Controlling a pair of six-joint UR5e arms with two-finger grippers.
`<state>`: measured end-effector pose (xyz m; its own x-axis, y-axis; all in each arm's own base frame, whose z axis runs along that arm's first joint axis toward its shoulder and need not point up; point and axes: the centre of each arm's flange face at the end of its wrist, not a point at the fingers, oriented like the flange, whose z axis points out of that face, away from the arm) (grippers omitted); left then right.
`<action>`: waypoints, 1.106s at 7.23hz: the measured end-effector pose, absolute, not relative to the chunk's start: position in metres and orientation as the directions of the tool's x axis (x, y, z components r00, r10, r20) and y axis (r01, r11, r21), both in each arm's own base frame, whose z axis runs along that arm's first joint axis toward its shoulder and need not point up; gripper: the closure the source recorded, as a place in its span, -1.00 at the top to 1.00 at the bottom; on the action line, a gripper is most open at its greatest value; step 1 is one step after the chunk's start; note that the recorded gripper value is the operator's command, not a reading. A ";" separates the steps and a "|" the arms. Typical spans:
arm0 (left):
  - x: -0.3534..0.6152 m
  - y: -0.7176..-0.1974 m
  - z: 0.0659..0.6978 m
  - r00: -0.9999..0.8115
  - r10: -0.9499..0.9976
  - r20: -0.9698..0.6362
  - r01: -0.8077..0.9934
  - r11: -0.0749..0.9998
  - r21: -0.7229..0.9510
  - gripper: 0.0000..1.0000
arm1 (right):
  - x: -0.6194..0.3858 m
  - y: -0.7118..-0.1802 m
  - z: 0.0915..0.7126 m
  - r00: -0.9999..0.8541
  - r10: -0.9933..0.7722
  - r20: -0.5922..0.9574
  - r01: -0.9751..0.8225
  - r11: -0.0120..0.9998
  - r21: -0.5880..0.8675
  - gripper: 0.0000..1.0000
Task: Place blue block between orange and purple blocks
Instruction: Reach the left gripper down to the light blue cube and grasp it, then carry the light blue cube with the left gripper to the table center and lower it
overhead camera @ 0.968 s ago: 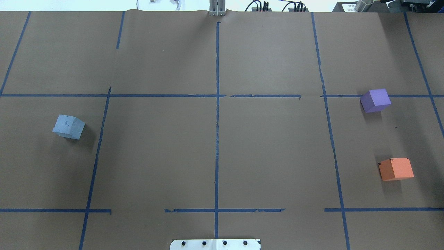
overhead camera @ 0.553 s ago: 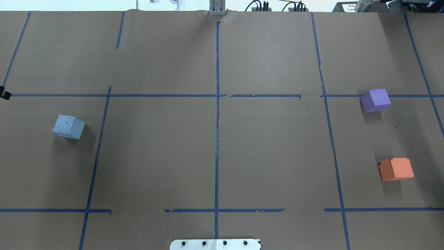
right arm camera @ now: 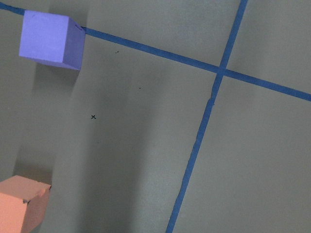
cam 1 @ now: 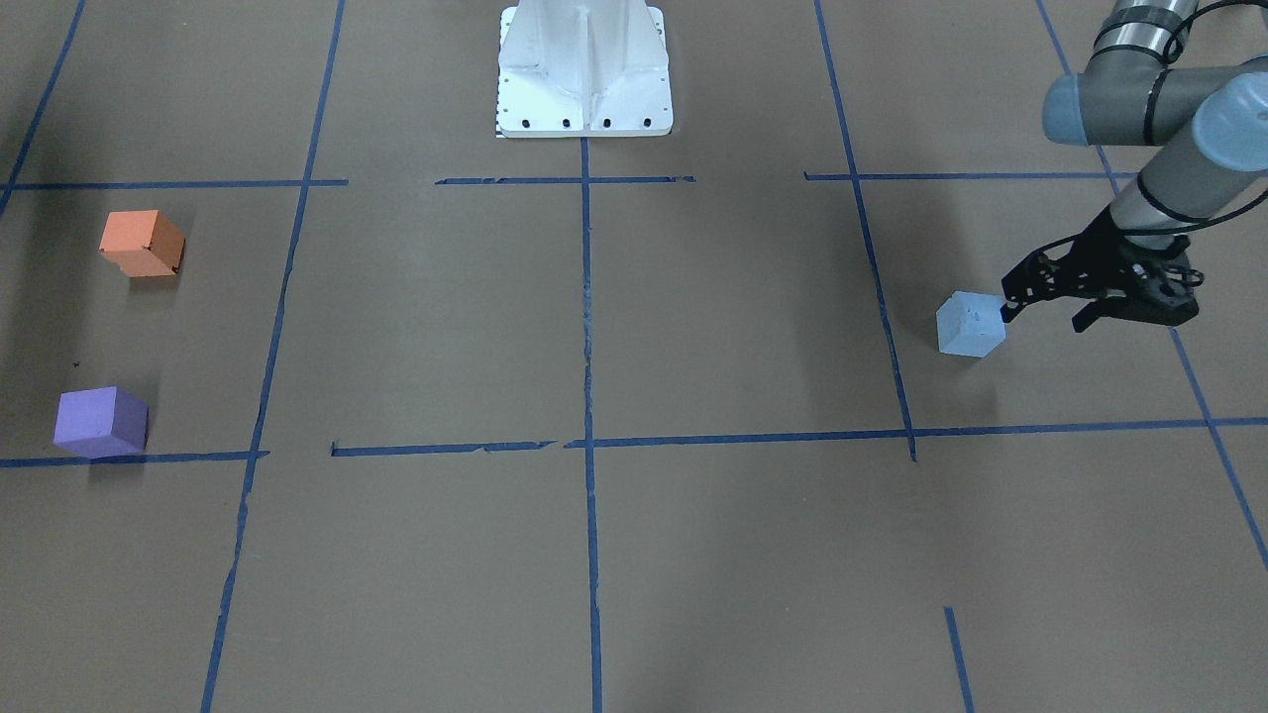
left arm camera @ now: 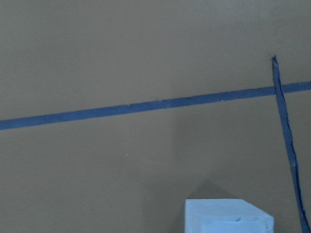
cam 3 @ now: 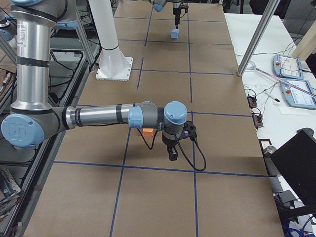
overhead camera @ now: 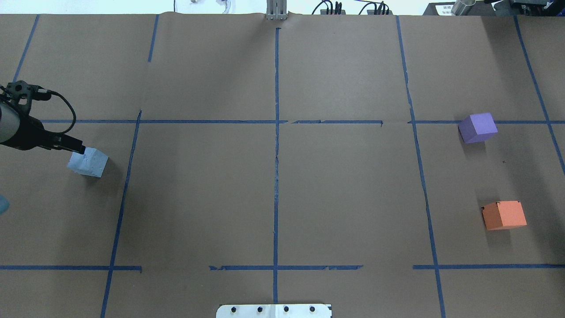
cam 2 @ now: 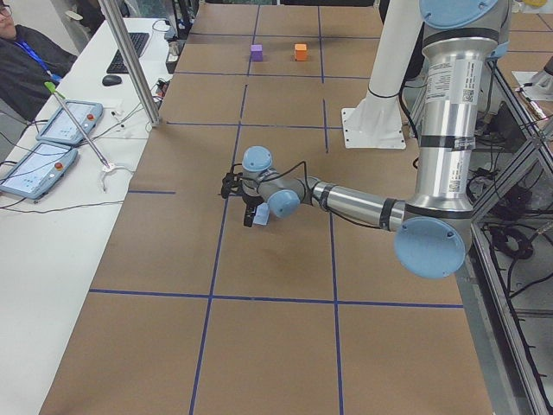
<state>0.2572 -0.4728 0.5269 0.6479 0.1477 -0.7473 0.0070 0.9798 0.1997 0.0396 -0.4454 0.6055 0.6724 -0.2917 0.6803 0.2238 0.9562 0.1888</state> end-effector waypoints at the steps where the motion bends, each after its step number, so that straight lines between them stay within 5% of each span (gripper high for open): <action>1: 0.275 -0.467 0.523 0.644 0.150 -0.750 -0.005 0.981 0.192 1.00 | 0.040 -0.445 0.606 0.672 -0.291 0.681 0.224 0.956 0.188 0.99; 3: 0.299 -0.457 0.529 0.657 0.156 -0.737 -0.027 0.983 0.184 0.82 | 0.040 -0.445 0.608 0.673 -0.289 0.681 0.224 0.957 0.185 0.99; 4: 0.307 -0.455 0.534 0.686 0.159 -0.710 -0.017 0.979 0.203 -0.01 | 0.040 -0.445 0.608 0.673 -0.288 0.682 0.224 0.957 0.184 0.99; 5: 0.312 -0.454 0.536 0.708 0.162 -0.687 -0.007 0.975 0.223 -0.47 | 0.040 -0.445 0.608 0.673 -0.288 0.682 0.224 0.957 0.183 0.99; 8: 0.327 -0.465 0.504 0.718 0.169 -0.676 -0.001 0.970 0.242 -0.42 | 0.040 -0.445 0.608 0.673 -0.288 0.682 0.224 0.957 0.183 0.99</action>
<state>0.3272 -0.4648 0.5037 0.7176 0.1691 -0.6756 -0.0006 0.9702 0.2423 0.0396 -0.4453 0.6085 0.6726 -0.2877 0.6818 0.2239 0.9573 0.1831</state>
